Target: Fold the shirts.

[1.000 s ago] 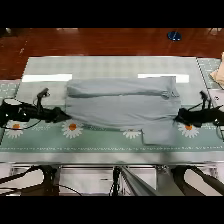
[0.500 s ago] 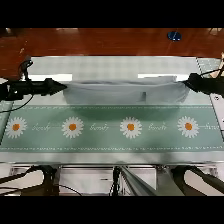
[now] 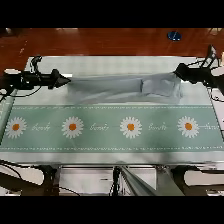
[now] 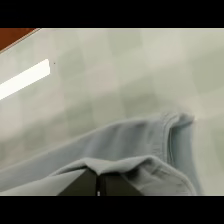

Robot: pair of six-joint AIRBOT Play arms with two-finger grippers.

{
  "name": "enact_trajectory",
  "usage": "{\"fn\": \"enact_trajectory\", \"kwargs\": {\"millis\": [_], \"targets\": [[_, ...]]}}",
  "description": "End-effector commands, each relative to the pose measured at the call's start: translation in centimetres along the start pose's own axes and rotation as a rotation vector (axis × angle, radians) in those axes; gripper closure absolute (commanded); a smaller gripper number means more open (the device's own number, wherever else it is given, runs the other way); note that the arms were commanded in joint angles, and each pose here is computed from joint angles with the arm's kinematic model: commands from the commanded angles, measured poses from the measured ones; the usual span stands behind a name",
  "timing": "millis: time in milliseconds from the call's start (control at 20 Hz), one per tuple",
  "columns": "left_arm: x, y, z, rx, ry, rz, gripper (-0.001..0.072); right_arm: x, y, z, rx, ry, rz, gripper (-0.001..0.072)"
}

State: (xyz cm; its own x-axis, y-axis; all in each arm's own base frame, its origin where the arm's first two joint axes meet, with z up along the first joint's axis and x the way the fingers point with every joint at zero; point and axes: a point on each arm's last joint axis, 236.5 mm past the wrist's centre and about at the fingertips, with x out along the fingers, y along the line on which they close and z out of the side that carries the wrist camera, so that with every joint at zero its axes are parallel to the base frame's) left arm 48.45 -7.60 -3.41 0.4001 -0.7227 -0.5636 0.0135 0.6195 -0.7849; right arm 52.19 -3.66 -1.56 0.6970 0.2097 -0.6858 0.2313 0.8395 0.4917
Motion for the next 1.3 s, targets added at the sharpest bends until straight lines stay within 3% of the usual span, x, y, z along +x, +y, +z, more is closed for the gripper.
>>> {"fn": "enact_trajectory", "kwargs": {"millis": [0, 50, 100, 150, 250, 450, 500, 550, 650, 850, 1250], "targets": [[1.5, 1.9, 0.2, -0.045, 0.022, 0.002, 0.0624, 3.1, -1.8, -1.6, 0.034, 0.051, -0.023, 0.0684], [1.8, 2.3, 0.0, -0.054, 0.028, 0.003, 0.0472, 3.6, -2.3, -1.9, 0.040, 0.056, -0.030, 0.0604], [1.9, 2.7, -0.1, -0.062, 0.031, 0.004, 0.0331, 3.8, -2.5, -1.8, 0.042, 0.048, -0.036, 0.0472], [1.6, 2.9, 0.1, -0.066, 0.025, 0.006, 0.0304, 3.7, -2.4, -1.3, 0.043, 0.032, -0.036, 0.0396], [-0.1, 3.2, 1.4, -0.065, -0.004, -0.001, 0.0304, 1.9, -1.5, 0.6, 0.014, -0.005, -0.015, 0.0296], [-6.4, 2.8, 4.2, -0.039, -0.057, -0.045, 0.0347, -5.3, -3.9, 7.5, -0.123, -0.093, -0.126, 0.0294], [-7.8, 2.5, 4.6, -0.029, -0.074, -0.047, 0.0385, -6.6, -5.9, 7.5, -0.133, -0.039, -0.190, 0.0265], [-8.9, 2.3, 4.9, -0.013, -0.089, -0.037, 0.0392, -7.5, -7.8, 6.7, -0.144, 0.052, -0.232, 0.0190], [-10.2, 1.9, 4.8, 0.036, -0.091, 0.016, 0.0392, -7.6, -9.6, 3.7, -0.105, 0.235, -0.182, 0.0141], [-10.9, -0.1, 4.5, 0.108, -0.084, 0.047, 0.0391, -5.2, -7.5, 1.5, 0.172, 0.329, 0.148, 0.0130], [-9.7, -1.4, 4.0, 0.132, -0.058, 0.036, 0.0391, -0.8, -9.3, -3.6, 0.274, 0.490, 0.181, 0.0131]]}}
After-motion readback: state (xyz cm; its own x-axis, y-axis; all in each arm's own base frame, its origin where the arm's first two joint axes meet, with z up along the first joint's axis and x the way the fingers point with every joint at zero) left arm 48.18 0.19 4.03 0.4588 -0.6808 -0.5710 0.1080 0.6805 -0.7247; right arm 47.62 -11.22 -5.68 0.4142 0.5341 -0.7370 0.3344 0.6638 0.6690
